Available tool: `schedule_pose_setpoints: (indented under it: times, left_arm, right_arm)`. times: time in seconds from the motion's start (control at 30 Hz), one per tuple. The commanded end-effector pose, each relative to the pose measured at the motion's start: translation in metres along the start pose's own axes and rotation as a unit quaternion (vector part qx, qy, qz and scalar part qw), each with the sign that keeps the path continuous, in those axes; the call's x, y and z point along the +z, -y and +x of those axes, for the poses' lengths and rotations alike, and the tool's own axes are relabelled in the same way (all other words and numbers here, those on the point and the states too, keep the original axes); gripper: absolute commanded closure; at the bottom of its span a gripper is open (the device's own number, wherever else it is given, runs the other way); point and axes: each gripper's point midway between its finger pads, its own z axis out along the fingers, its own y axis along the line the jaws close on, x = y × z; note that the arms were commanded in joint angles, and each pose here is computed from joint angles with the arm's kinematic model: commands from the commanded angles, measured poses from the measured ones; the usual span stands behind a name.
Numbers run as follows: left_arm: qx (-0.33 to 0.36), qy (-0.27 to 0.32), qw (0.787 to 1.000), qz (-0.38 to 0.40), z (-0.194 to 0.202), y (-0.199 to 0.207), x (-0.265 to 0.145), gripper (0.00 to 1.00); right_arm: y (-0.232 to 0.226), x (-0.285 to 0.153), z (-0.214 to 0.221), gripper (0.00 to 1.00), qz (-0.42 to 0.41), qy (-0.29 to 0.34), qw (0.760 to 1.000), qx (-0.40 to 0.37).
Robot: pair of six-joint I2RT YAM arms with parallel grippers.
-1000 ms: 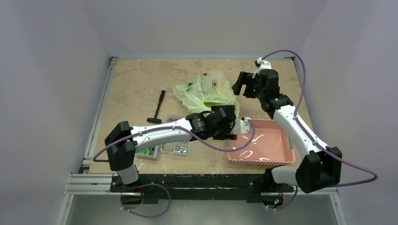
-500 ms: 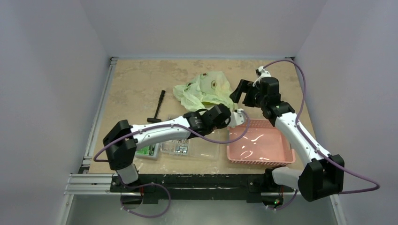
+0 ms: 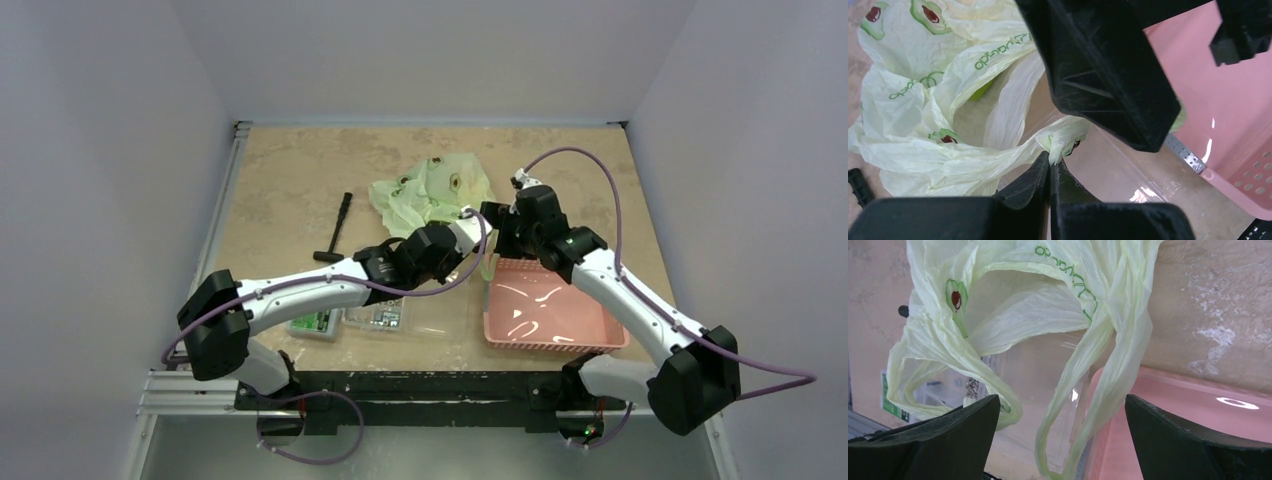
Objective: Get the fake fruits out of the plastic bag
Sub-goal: Adjust the plastic bag at the center of the board.
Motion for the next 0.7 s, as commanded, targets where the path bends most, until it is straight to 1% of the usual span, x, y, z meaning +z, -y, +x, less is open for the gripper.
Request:
schedule_pose_setpoints:
  times: [0.0, 0.1, 0.23, 0.33, 0.43, 0.47, 0.5, 0.53, 0.6, 0.63, 0.67]
  left_arm:
    - [-0.107, 0.064, 0.992, -0.009, -0.026, -0.007, -0.009, 1.00]
    - [-0.144, 0.079, 0.986, -0.015, -0.026, -0.008, -0.010, 1.00]
    - [-0.193, 0.103, 0.975, -0.030, -0.030, -0.013, -0.014, 1.00]
    - [-0.215, 0.117, 0.969, -0.039, -0.032, -0.017, -0.017, 1.00]
    - [-0.234, 0.126, 0.963, -0.048, -0.035, -0.022, -0.022, 1.00]
    - [-0.243, 0.127, 0.960, -0.054, -0.036, -0.025, -0.023, 1.00]
    - [-0.258, 0.127, 0.956, -0.062, -0.035, -0.029, -0.024, 1.00]
    - [-0.279, 0.128, 0.949, -0.075, -0.034, -0.036, -0.025, 1.00]
    - [-0.326, 0.108, 0.933, -0.106, -0.025, -0.051, -0.028, 1.00]
    - [-0.347, 0.096, 0.925, -0.123, -0.021, -0.062, -0.029, 1.00]
    - [-0.365, 0.086, 0.916, -0.139, -0.017, -0.072, -0.030, 1.00]
  right_arm:
    - [0.010, -0.014, -0.007, 0.01, 0.044, 0.033, 0.998, 0.006]
    - [0.009, -0.013, 0.001, 0.01, 0.039, 0.027, 0.999, 0.013]
    - [0.008, -0.007, 0.012, 0.07, 0.042, 0.022, 0.999, 0.019]
    - [0.000, 0.000, 0.020, 0.12, 0.032, 0.010, 0.999, 0.017]
    - [0.002, 0.007, 0.025, 0.19, 0.043, 0.004, 0.999, 0.016]
    - [0.004, 0.010, 0.025, 0.23, 0.049, 0.005, 0.999, 0.017]
    - [0.006, 0.012, 0.025, 0.32, 0.053, 0.008, 0.998, 0.016]
    - [0.006, 0.014, 0.023, 0.48, 0.054, 0.014, 0.998, 0.016]
    - [0.000, 0.017, 0.014, 0.90, 0.043, 0.028, 0.998, 0.023]
    - [-0.008, 0.021, 0.010, 1.00, 0.026, 0.027, 0.999, 0.029]
    - [-0.013, 0.025, 0.002, 1.00, 0.014, 0.027, 0.999, 0.026]
